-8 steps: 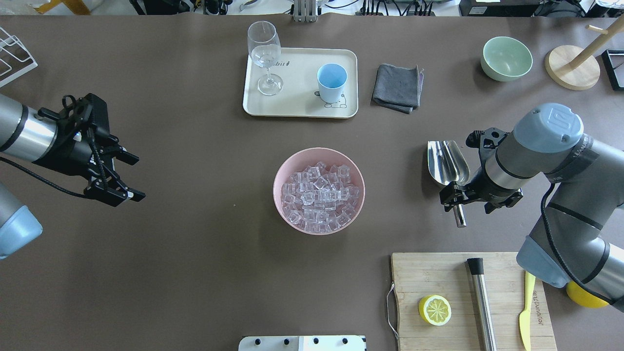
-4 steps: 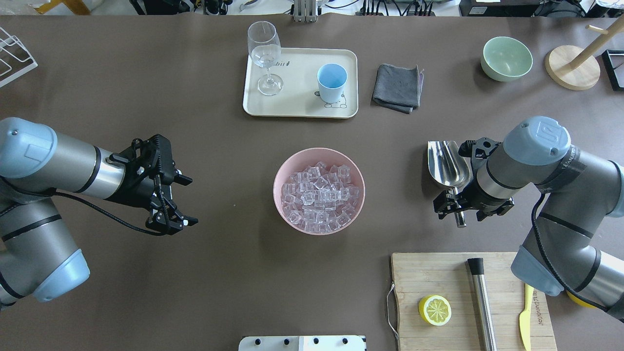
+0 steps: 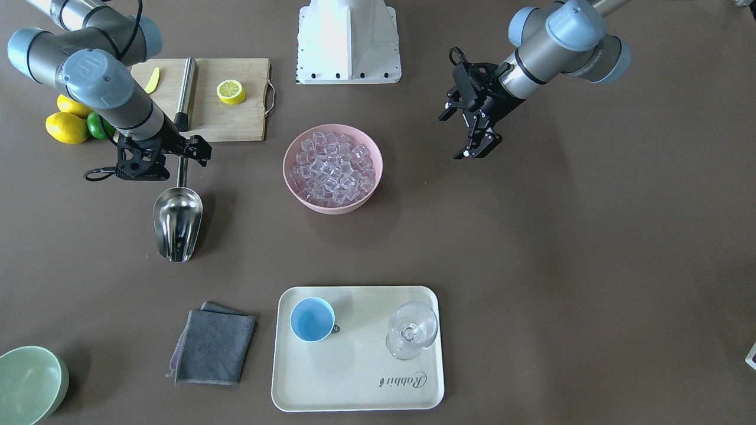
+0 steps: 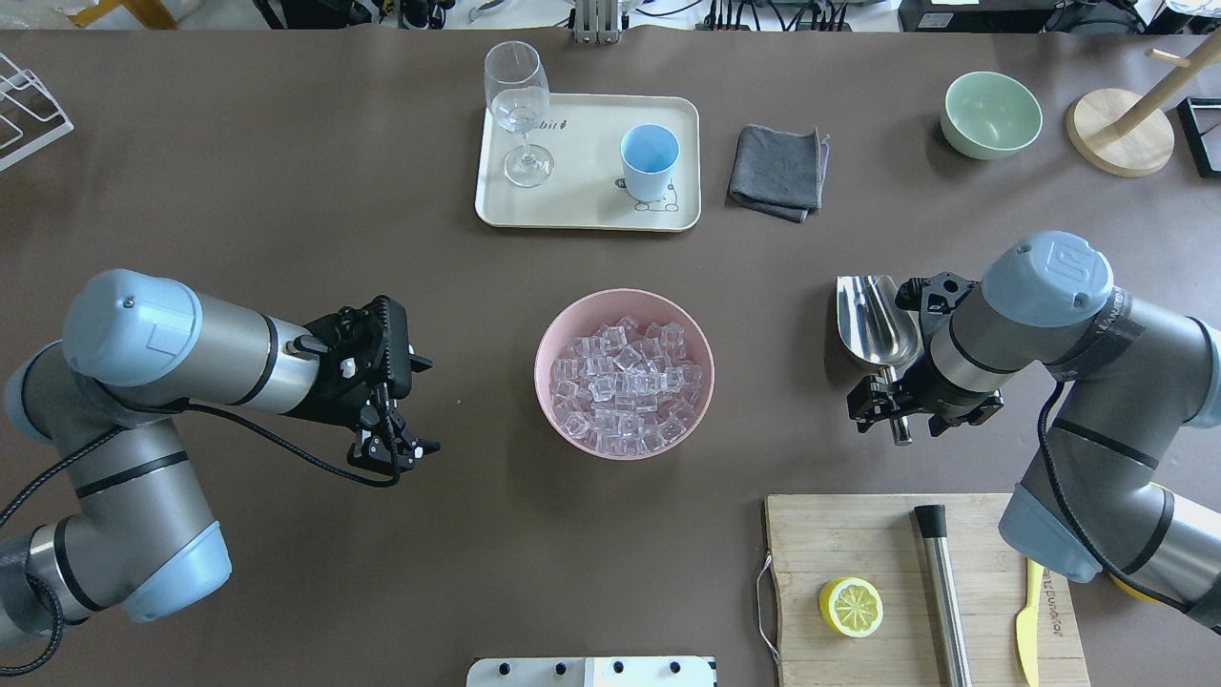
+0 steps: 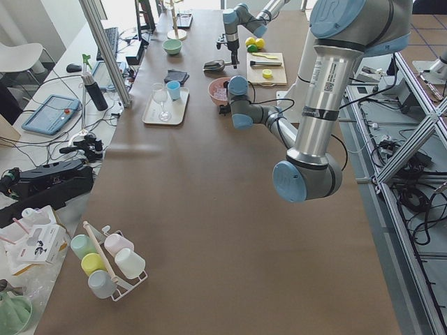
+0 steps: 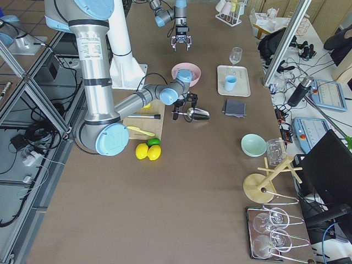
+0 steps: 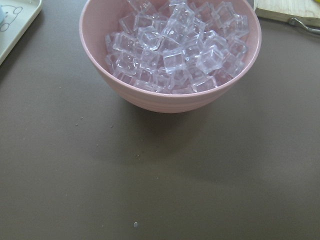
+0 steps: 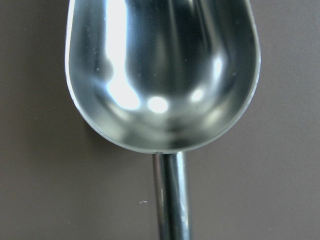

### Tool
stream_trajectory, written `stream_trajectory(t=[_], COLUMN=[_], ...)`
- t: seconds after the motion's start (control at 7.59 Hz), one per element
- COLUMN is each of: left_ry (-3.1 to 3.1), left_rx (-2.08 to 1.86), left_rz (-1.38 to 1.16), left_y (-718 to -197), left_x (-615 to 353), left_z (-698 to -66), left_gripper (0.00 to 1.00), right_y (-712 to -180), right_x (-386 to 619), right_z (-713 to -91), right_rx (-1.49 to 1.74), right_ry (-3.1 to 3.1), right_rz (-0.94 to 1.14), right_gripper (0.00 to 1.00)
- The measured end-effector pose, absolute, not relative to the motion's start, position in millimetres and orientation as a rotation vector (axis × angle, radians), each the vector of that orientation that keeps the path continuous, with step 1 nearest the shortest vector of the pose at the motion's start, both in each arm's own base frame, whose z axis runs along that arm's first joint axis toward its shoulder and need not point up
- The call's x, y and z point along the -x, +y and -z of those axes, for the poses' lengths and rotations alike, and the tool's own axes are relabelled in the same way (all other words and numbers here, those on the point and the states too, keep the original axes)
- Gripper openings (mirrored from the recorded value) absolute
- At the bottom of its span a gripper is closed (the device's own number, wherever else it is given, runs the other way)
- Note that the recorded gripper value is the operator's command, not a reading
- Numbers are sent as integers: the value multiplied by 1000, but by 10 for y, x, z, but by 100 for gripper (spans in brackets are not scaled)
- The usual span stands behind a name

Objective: Put ice in cup with scoop
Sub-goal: 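Close the right gripper on the scoop handle while the left gripper reaches the bowl rim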

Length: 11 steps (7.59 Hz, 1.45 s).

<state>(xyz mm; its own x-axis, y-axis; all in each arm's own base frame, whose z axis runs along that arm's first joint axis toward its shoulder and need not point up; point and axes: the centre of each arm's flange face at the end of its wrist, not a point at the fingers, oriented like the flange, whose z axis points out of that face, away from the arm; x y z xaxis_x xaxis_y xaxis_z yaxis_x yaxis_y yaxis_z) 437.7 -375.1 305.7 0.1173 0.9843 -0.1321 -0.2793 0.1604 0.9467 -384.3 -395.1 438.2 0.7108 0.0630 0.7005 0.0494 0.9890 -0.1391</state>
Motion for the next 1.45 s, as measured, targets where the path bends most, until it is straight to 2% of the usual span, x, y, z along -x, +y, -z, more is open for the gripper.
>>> stream_trajectory(t=[0.92, 1.45], left_ry=[984, 935], left_rx=[-932, -1029], left_rz=[-1174, -1146], left_y=[-3763, -3567], left_x=[-4723, -5111], left_z=[-3033, -2935], left_gripper=[98, 98], right_y=[-3934, -3853], right_x=[3823, 3687], right_z=[-4365, -4204], right_rx=[149, 122], right_ry=[-785, -813], right_rz=[-5, 42], right_gripper=[0, 0])
